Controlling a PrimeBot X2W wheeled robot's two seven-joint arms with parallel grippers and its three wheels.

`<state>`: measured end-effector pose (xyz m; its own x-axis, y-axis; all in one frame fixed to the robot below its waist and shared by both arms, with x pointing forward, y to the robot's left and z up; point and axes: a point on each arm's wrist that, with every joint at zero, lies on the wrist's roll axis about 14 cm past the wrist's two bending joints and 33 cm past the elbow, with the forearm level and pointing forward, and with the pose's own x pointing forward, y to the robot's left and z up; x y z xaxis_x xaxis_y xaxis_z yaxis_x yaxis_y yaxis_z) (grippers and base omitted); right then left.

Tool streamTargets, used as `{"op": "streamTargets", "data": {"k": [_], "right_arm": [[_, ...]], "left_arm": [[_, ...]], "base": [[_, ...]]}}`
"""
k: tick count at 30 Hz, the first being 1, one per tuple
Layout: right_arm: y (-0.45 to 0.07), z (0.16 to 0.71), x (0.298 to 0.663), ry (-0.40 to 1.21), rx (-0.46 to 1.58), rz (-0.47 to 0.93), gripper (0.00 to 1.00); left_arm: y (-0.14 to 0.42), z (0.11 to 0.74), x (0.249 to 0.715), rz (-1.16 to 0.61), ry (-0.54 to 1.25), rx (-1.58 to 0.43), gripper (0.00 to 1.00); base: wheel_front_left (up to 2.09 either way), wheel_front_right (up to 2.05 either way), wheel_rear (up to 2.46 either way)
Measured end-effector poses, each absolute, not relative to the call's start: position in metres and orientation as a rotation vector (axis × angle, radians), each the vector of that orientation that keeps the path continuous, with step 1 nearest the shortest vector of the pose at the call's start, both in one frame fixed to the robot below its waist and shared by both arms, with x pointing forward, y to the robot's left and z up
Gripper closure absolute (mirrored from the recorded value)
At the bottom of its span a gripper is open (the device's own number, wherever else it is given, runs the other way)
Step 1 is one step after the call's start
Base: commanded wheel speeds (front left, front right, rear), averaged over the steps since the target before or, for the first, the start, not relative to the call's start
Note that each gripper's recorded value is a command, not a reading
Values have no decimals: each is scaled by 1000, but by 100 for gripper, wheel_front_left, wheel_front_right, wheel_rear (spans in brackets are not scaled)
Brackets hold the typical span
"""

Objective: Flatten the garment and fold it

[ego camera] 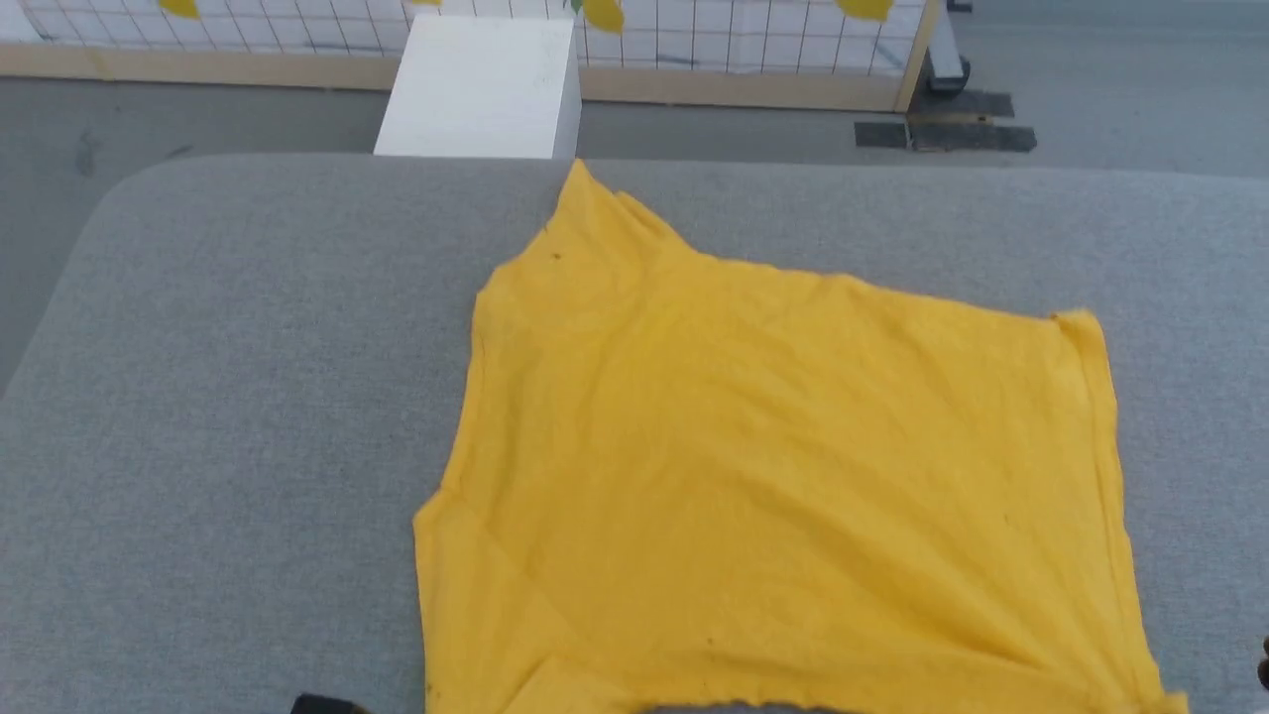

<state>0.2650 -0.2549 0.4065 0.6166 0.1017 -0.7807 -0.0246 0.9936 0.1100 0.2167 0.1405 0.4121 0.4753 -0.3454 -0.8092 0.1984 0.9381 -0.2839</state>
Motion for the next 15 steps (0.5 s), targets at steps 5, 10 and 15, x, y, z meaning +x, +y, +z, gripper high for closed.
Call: {"op": "streamTargets", "data": {"k": [5, 10, 15], "right_arm": [[-255, 406, 243, 948, 141, 53, 100], [-262, 423, 256, 863, 122, 35, 100], [-264, 448, 296, 738, 52, 55, 100]], "left_arm": [[142, 417, 208, -328, 1021, -173, 100], [150, 439, 233, -312, 881, -150, 100], [145, 470, 281, -386, 705, -69, 100]], "base": [[0, 0, 0], [0, 0, 0], [0, 0, 0]]}}
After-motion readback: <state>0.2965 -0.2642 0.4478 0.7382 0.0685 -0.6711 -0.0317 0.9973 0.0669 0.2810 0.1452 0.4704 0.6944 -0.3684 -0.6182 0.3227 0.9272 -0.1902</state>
